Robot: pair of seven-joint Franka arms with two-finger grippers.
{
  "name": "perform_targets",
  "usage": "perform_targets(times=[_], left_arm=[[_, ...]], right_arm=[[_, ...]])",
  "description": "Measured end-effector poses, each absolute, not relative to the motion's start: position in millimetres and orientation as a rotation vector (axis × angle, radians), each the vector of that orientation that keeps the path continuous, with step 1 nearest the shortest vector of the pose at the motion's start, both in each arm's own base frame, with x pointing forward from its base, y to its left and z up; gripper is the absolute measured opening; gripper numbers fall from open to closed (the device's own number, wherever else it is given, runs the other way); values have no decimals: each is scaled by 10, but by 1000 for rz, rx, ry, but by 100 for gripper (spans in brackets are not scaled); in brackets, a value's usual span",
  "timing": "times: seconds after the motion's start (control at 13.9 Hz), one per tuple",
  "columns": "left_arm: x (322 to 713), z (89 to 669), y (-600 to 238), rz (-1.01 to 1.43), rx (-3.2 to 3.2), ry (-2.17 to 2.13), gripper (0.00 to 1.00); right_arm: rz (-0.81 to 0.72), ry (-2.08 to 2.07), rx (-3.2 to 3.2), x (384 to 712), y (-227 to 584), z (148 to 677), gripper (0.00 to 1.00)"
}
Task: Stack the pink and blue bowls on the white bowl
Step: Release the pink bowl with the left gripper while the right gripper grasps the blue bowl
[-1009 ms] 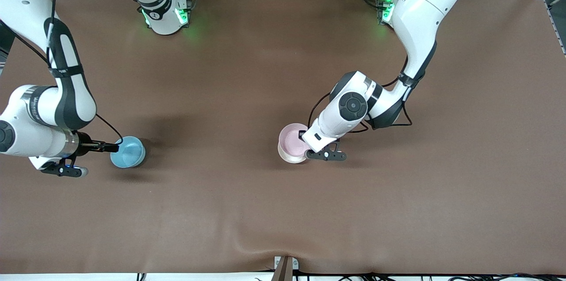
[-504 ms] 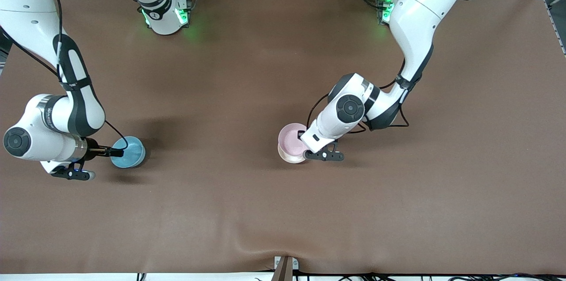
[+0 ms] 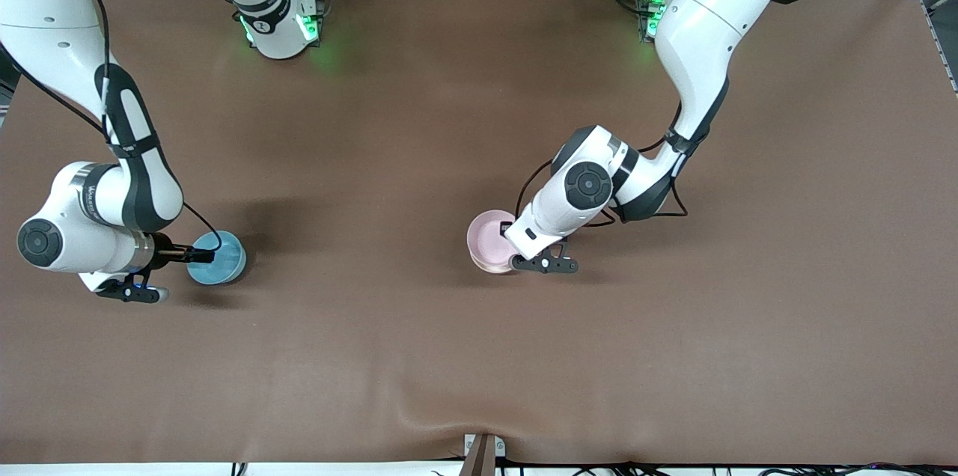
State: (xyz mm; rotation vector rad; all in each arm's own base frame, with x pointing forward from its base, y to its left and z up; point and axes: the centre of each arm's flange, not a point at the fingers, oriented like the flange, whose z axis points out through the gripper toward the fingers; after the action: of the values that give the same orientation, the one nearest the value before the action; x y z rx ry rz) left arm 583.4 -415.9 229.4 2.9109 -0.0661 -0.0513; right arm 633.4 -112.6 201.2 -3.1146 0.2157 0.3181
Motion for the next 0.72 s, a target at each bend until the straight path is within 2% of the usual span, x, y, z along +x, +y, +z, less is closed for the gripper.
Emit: perform_targets(times=[0.14, 0.29, 0.5, 0.72], left_arm=[[5838, 2292, -4153, -51, 2912, -64, 12], [5875, 2283, -4105, -45, 2918, -52, 27], [5995, 2379, -4036, -6, 2916, -31, 57], [6227, 2887, -3800, 62, 2933, 11, 85]], right_arm=[[330, 230, -3111, 6308, -1182, 1960, 100], [331, 243, -3109, 6296, -1234, 1941, 96], [319, 279, -3084, 6296, -1257, 1942, 63], [315, 292, -3075, 6295, -1265, 1942, 33]])
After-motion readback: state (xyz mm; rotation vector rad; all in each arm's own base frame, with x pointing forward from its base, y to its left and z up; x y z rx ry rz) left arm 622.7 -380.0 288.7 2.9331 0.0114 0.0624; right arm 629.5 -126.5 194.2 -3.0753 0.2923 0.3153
